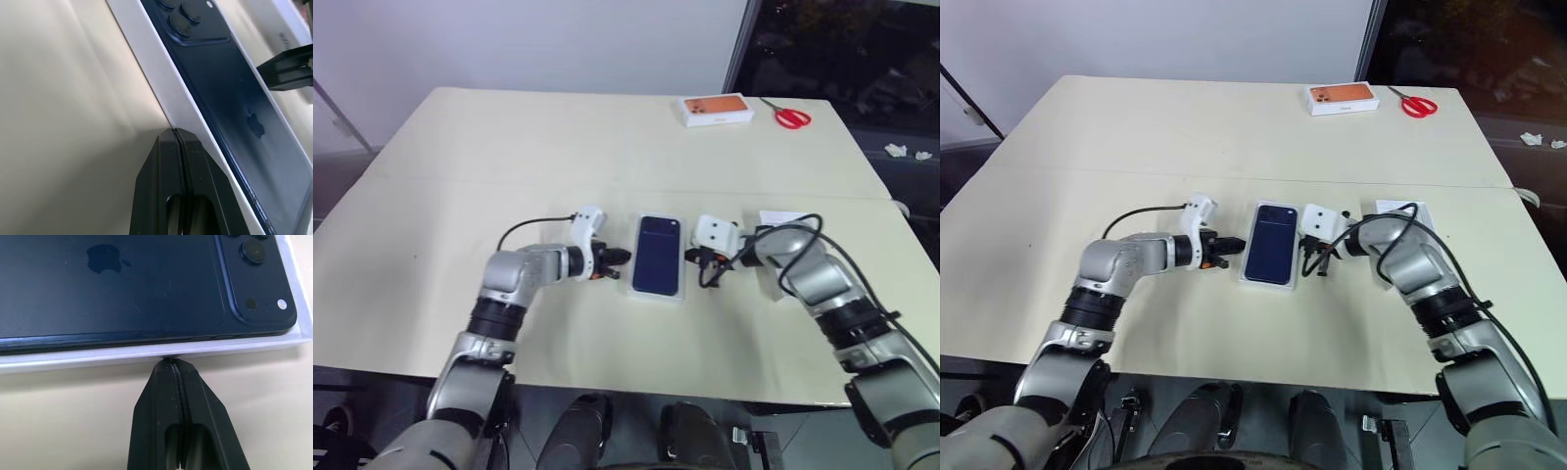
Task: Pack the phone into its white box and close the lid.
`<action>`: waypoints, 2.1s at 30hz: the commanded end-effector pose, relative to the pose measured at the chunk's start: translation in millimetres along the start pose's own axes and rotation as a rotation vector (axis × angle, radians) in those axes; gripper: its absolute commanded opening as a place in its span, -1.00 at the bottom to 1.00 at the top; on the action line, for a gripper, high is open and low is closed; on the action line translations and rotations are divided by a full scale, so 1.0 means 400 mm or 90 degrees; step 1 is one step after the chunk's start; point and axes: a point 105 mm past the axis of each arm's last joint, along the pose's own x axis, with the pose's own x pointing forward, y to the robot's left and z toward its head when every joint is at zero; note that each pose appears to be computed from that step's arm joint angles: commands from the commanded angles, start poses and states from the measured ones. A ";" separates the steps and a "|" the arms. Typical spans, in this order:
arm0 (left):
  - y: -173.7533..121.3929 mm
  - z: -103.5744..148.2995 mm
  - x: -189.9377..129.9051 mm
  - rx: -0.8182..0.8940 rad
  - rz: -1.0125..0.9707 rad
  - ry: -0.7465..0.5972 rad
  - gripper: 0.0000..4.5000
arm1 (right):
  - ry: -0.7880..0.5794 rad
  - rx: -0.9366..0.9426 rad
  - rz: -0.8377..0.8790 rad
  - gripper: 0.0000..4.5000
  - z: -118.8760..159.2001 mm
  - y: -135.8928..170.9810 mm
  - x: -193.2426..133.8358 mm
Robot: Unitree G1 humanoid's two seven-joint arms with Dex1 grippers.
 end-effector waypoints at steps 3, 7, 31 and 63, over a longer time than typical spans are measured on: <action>-0.065 -0.015 0.058 0.042 -0.062 0.034 -0.98 | 0.034 0.008 -0.027 -1.00 -0.048 -0.022 -0.042; -0.036 -0.002 0.041 0.039 -0.046 0.018 -0.98 | 0.035 -0.004 -0.029 -1.00 -0.046 -0.023 -0.046; 0.017 0.086 -0.320 0.288 -0.043 -0.195 0.95 | 0.036 0.348 -0.113 1.00 0.041 -0.077 -0.169; -0.056 0.027 -0.410 0.433 -0.058 -0.238 1.00 | 0.178 0.616 -0.218 0.63 -0.046 -0.028 -0.148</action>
